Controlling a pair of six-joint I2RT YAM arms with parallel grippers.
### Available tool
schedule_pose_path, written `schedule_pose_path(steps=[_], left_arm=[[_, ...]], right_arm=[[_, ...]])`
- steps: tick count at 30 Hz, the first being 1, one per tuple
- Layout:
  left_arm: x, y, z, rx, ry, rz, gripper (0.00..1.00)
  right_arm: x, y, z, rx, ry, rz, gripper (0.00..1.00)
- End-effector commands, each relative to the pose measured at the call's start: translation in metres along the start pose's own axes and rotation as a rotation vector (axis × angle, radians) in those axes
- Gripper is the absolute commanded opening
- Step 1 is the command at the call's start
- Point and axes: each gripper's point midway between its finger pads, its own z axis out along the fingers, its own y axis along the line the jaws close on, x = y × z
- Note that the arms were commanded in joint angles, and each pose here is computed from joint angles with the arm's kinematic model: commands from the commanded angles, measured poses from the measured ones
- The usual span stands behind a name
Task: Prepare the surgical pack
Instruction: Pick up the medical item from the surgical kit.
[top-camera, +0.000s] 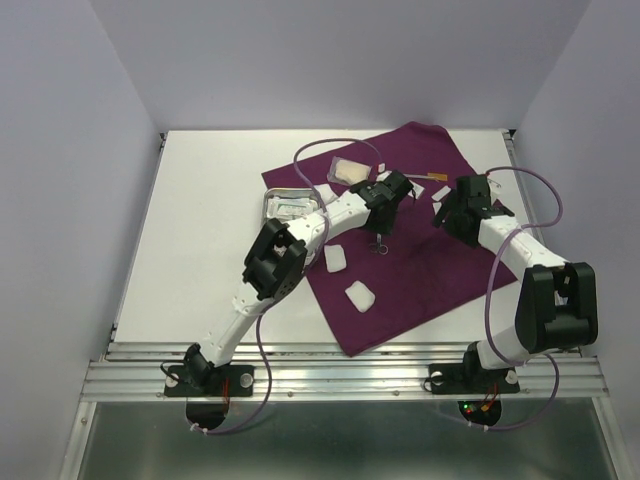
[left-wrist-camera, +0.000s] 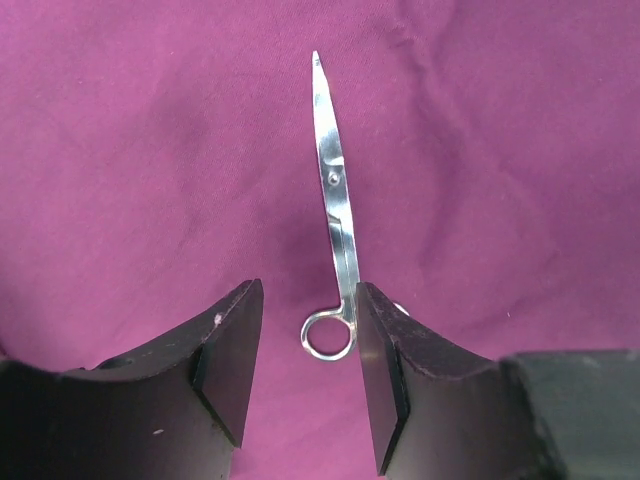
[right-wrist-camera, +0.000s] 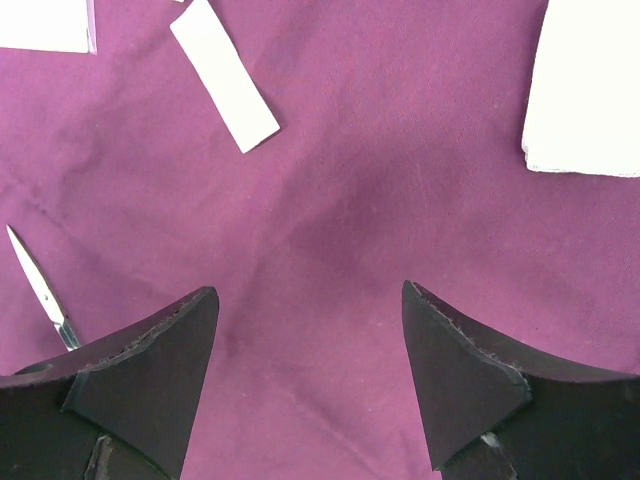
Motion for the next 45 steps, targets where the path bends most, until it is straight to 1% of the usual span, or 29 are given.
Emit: schedule_pose_path(steps=[1,5,6,9,17,27,30,35,38,41,44,45], left_arm=[[-0.013,-0.004,-0.006,-0.017,-0.035,-0.023,0.52],[-0.011,-0.01,0.006,-0.007,-0.024,-0.019,0.49],[-0.009,-0.012,0.011,-0.006,-0.018,-0.015,0.46],[-0.004,-0.014,0.017,-0.013,-0.009,-0.006,0.43],[0.004,-0.019,0.018,-0.031,-0.009,0.013,0.36],[0.016,-0.023,0.025,-0.069,0.0,0.054,0.35],[0.018,-0.025,0.025,-0.066,0.002,0.061,0.38],[0.018,-0.026,0.024,-0.058,-0.003,0.059,0.39],[0.021,-0.027,0.025,-0.053,0.009,0.064,0.41],[0.028,-0.027,0.03,-0.045,0.033,0.065,0.41],[0.034,-0.029,0.033,-0.034,0.052,0.063,0.35],[0.036,-0.03,0.033,-0.029,0.059,0.061,0.3]], right_arm=[[-0.01,0.001,-0.009,-0.017,-0.033,-0.004,0.79],[-0.007,-0.001,-0.009,-0.013,-0.03,-0.005,0.79],[-0.005,-0.001,-0.008,-0.012,-0.022,-0.004,0.79],[-0.004,-0.001,-0.008,-0.014,-0.021,-0.001,0.79],[0.0,-0.002,-0.006,-0.015,-0.01,-0.002,0.79],[0.003,-0.003,-0.005,-0.013,-0.004,-0.002,0.79],[0.002,-0.002,-0.005,-0.016,-0.006,-0.001,0.79],[0.002,-0.002,-0.005,-0.018,-0.004,-0.001,0.79],[0.002,-0.001,-0.006,-0.019,-0.005,-0.001,0.79],[0.003,-0.001,-0.005,-0.02,-0.001,-0.002,0.79],[0.002,-0.001,-0.006,-0.025,-0.005,0.002,0.79],[0.002,-0.001,-0.007,-0.022,-0.005,0.001,0.79]])
